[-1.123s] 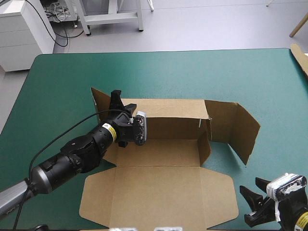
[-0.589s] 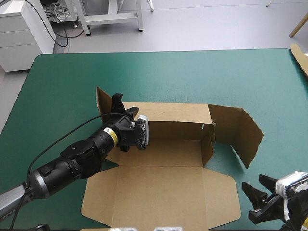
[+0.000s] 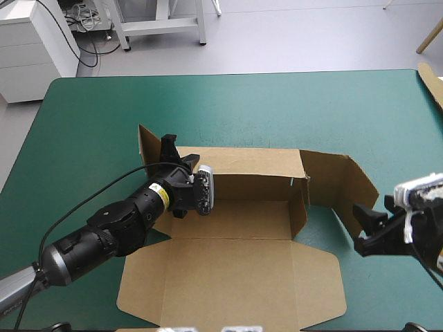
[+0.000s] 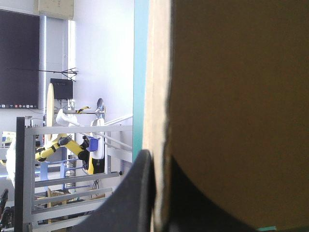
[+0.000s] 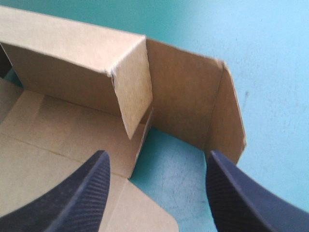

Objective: Fold the box

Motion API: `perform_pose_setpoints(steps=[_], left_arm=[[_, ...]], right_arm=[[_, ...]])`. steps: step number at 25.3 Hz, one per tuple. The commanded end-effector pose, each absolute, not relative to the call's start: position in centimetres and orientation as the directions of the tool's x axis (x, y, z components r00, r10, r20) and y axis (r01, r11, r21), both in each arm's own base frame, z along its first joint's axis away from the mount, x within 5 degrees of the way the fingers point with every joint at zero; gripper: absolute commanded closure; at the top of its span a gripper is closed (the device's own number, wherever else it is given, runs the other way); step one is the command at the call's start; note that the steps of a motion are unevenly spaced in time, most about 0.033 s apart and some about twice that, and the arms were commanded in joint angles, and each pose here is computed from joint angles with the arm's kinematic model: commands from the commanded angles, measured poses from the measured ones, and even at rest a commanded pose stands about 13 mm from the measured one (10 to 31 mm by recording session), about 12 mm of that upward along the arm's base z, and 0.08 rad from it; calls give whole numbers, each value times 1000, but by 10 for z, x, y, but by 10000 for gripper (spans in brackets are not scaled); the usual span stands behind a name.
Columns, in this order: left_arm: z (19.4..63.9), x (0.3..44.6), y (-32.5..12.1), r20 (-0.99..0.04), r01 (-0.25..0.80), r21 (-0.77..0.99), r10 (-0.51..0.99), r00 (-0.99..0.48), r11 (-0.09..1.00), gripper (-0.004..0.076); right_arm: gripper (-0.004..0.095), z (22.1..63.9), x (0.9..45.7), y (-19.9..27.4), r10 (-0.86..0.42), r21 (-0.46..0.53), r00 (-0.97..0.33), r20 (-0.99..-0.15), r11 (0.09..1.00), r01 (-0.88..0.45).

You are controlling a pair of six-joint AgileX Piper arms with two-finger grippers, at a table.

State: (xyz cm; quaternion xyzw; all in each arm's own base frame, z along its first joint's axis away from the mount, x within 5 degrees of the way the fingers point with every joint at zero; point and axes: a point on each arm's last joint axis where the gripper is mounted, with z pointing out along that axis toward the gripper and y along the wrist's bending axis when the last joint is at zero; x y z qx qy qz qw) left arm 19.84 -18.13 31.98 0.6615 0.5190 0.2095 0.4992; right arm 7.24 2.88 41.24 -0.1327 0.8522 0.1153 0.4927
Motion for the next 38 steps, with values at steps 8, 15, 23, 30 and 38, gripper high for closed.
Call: perform_pose_setpoints(steps=[8,15,23,30,38], left_arm=[[333,195,-182,-292,465,881,876,384,90,731],[333,195,-182,-292,465,881,876,384,90,731],[333,195,-182,-291,464,881,876,385,89,731],[333,195,-182,-293,465,881,876,384,90,731],[333,195,-182,-293,465,881,876,384,90,731]], right_arm=[[370,504,121,47,-175,-83,-365,-914,964,-253],[370,525,159,72,-230,-143,-381,-895,959,-244],[370,522,228,74,-175,-93,-486,-856,978,-188],[370,485,293,53,-64,106,-636,-769,968,-226],[371,429,350,61,-121,129,-743,-658,954,-270]])
